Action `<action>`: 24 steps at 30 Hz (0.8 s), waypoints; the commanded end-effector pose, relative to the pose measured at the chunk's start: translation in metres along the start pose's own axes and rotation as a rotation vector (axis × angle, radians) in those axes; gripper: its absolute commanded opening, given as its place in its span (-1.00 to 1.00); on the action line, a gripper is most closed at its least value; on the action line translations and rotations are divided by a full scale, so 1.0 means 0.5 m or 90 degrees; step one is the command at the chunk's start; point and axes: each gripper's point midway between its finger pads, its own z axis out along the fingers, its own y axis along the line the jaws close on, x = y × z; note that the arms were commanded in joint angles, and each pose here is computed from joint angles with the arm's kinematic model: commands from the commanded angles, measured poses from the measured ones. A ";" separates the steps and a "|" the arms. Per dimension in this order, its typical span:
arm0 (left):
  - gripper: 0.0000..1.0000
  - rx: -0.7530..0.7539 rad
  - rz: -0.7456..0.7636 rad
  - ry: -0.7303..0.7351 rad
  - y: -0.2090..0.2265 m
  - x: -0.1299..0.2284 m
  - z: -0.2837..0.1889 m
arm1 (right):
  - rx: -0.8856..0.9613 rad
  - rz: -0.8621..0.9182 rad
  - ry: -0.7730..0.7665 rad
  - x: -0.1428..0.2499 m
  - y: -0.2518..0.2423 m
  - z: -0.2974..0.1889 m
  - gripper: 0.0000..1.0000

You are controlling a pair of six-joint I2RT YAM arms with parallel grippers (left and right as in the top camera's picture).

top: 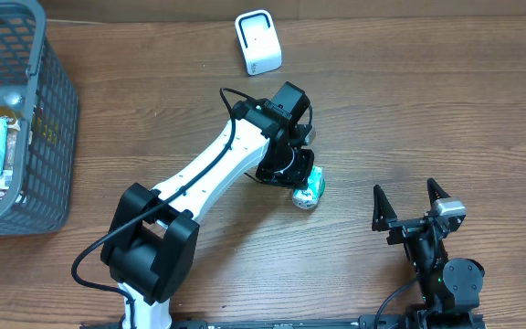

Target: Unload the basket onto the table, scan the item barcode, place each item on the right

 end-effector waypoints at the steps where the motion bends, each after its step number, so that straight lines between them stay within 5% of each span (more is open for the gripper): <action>1: -0.92 0.002 -0.001 -0.009 -0.002 -0.011 -0.018 | 0.007 0.000 -0.001 0.005 -0.005 0.000 1.00; 24: -0.92 0.008 -0.005 -0.052 0.010 -0.050 -0.123 | 0.007 0.001 -0.001 0.005 -0.005 0.000 1.00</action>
